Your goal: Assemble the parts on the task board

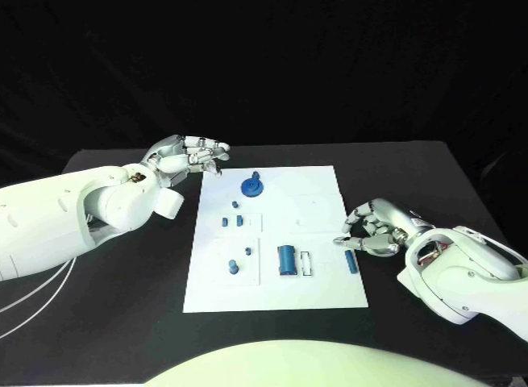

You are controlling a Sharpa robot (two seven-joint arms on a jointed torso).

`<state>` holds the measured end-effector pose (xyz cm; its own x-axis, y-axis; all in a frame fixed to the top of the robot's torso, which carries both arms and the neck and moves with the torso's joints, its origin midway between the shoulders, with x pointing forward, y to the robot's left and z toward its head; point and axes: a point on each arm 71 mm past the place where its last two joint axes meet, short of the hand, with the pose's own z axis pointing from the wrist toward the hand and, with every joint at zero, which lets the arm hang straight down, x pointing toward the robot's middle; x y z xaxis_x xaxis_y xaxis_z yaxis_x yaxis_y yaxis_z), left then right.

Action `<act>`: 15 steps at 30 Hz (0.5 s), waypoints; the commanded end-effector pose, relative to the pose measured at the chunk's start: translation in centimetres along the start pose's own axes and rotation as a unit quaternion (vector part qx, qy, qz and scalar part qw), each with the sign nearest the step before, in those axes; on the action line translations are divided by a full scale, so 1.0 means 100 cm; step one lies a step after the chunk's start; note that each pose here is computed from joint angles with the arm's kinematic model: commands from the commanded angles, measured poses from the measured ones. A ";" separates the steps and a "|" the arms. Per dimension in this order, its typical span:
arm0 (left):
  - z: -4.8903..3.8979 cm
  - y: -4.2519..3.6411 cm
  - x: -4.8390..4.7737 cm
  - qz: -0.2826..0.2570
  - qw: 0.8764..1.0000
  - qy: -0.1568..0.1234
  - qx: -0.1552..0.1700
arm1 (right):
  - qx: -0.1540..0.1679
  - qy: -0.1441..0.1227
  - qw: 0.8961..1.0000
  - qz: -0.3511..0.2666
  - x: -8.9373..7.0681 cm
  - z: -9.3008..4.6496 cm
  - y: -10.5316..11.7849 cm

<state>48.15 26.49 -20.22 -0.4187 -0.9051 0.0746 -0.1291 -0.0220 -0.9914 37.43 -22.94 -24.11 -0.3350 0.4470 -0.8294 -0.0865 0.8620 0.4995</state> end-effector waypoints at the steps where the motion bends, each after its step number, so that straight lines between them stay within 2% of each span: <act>1: 0.0006 -0.0013 0.0035 -0.005 1.000 0.007 0.007 | -0.004 0.000 1.000 -0.026 0.001 -0.007 -0.011; 7: 0.0006 -0.0009 0.0040 -0.005 1.000 0.008 0.006 | 0.017 0.008 0.999 -0.051 0.007 -0.015 -0.026; 15: 0.0003 -0.0004 0.0032 -0.005 1.000 0.008 0.005 | 0.033 0.024 0.997 -0.067 0.019 -0.017 -0.032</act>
<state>48.08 26.37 -20.28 -0.4216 -0.9036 0.0759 -0.1305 -0.0223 -0.9912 35.58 -25.36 -26.69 -0.3608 0.3672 -0.8573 -0.0547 0.9093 0.4125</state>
